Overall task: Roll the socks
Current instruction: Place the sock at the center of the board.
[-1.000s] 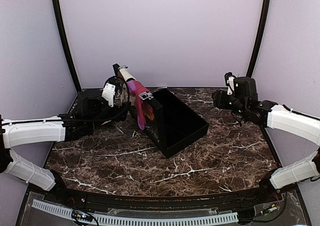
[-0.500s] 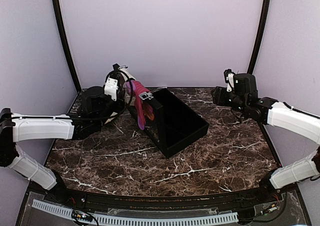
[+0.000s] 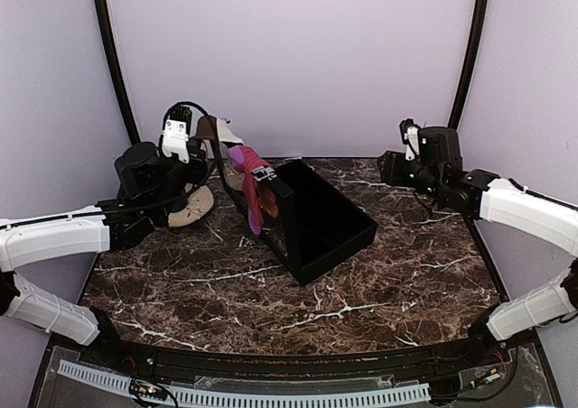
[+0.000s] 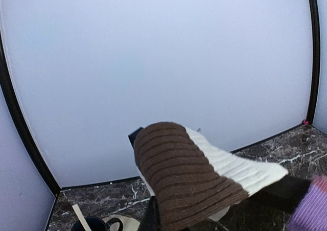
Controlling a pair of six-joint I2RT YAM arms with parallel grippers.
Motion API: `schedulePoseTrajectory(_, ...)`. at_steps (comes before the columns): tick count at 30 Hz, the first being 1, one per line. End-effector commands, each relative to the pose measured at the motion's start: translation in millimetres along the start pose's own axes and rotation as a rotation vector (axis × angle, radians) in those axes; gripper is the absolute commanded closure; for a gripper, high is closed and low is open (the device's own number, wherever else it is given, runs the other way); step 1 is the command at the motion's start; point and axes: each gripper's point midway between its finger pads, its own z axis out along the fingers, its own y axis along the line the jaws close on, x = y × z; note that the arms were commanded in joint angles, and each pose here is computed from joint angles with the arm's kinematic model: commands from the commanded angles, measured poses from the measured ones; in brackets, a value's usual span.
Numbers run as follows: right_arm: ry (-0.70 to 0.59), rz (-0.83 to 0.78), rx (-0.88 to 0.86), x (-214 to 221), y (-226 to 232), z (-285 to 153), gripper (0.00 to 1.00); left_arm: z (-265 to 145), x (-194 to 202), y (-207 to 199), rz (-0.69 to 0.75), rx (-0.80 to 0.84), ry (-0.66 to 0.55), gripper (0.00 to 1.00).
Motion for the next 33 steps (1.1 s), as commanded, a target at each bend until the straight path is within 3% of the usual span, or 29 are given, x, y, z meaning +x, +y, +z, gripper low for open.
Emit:
schedulePoseTrajectory(1, -0.045, -0.012, -0.024, -18, 11, -4, 0.39, -15, -72, 20, -0.037, -0.045, -0.146, 1.0)
schedulePoseTrajectory(10, -0.069, -0.027, -0.031, -25, 14, -12, 0.38, -52, -156, 40, -0.023, -0.135, -0.324, 1.0)
schedulePoseTrajectory(17, -0.094, -0.026, -0.048, -30, 19, -26, 0.38, -98, -170, 81, -0.065, -0.278, -0.36, 1.0)
schedulePoseTrajectory(25, -0.117, -0.079, -0.086, -37, 45, -45, 0.37, -128, -139, 116, -0.097, -0.356, -0.242, 1.0)
schedulePoseTrajectory(33, -0.154, -0.194, -0.136, -49, 114, -85, 0.35, -119, -84, 93, -0.091, -0.259, -0.057, 1.0)
